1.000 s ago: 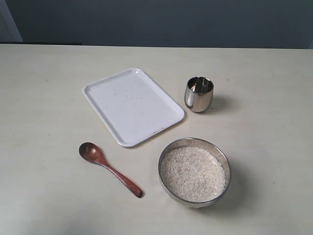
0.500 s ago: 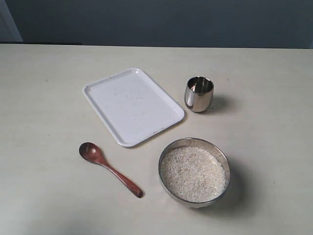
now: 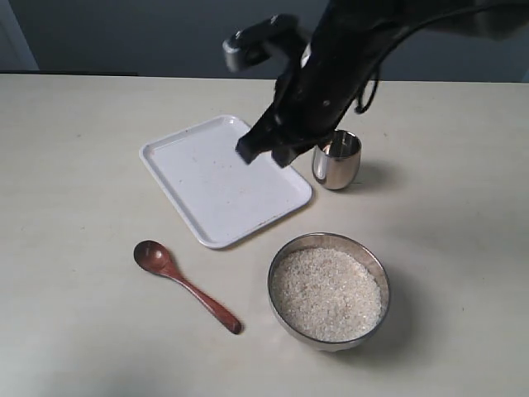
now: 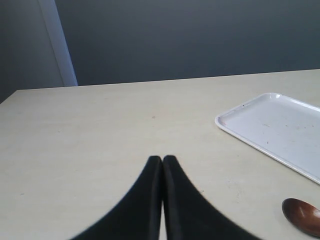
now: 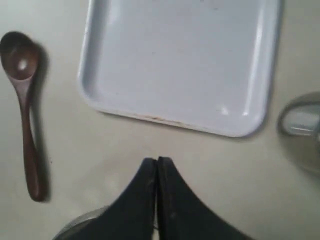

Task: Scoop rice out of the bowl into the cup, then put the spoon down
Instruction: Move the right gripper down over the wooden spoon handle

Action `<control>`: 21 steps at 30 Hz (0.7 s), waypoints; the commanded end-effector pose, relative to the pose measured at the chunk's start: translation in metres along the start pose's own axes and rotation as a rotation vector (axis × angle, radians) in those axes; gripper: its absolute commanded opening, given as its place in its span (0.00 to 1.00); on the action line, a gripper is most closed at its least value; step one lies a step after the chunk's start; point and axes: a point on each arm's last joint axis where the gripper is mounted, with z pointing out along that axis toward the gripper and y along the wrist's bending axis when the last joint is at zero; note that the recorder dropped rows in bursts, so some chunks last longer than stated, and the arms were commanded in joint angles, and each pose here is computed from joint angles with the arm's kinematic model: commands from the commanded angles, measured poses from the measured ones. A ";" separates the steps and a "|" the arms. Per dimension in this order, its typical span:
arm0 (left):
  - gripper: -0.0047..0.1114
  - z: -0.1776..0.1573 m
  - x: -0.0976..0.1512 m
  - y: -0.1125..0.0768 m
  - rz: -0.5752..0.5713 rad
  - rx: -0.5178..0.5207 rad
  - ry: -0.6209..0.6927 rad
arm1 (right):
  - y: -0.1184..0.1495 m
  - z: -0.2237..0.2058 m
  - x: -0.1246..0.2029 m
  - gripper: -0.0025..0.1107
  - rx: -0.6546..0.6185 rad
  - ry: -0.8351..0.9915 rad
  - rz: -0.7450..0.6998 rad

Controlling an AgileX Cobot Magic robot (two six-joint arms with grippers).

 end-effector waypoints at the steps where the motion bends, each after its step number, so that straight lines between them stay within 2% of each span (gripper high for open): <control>1: 0.04 -0.001 -0.002 0.000 -0.004 -0.006 -0.018 | 0.021 0.031 -0.004 0.21 -0.027 0.089 -0.053; 4: 0.04 -0.001 -0.002 0.000 -0.004 -0.006 -0.018 | 0.033 0.046 -0.004 0.39 -0.074 0.131 -0.048; 6: 0.04 -0.001 -0.002 0.000 -0.004 -0.006 -0.018 | 0.042 0.051 -0.003 0.43 -0.098 0.150 -0.052; 21: 0.04 -0.001 -0.002 0.000 -0.004 -0.006 -0.018 | 0.104 0.073 0.005 0.43 -0.150 0.213 -0.183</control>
